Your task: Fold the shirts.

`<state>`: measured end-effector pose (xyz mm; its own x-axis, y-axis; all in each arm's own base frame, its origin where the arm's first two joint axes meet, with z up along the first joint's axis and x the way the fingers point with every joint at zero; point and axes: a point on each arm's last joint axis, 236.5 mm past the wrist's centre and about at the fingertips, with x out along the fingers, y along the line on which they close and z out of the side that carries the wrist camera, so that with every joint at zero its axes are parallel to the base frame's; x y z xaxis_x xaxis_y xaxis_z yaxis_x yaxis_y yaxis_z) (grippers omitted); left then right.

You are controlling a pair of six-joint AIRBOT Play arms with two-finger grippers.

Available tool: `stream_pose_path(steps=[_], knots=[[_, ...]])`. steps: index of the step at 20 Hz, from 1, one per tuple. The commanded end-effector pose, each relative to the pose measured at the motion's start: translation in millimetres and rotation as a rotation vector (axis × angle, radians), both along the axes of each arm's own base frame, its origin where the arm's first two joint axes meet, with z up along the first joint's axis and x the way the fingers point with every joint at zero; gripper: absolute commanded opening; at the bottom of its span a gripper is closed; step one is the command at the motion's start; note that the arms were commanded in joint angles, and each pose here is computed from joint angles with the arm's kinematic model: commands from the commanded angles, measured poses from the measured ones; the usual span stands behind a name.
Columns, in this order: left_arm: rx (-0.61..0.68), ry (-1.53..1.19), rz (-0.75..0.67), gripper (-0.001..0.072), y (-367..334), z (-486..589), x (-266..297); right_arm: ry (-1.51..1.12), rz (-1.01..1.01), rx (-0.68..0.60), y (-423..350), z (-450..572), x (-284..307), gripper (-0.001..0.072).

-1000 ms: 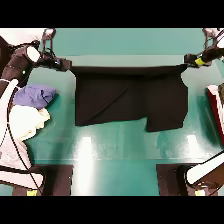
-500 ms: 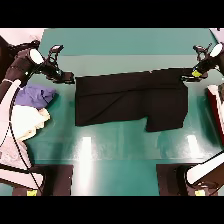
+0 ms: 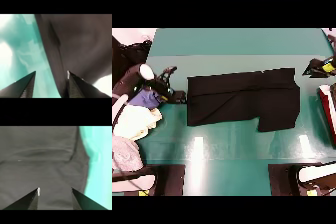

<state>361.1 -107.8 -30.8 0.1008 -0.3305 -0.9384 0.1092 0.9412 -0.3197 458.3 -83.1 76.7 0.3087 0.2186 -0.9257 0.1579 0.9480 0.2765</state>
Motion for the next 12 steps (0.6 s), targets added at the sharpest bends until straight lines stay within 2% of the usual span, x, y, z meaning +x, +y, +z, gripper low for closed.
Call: stream_pose_path(steps=[1,4,12], knots=[[-0.083,0.018,0.029,0.0488,-12.9,-16.0,-54.0,-0.062,0.014,0.064,13.7,34.6,-9.4,0.0463],[-0.170,0.046,-0.026,0.0488,-31.1,-25.2,-81.1,-0.081,0.025,0.057,19.1,44.9,-12.0,0.0463],[-0.197,0.027,-0.092,0.0487,-50.5,-40.9,-91.1,-0.051,0.042,0.064,23.8,44.7,-20.4,0.0460]])
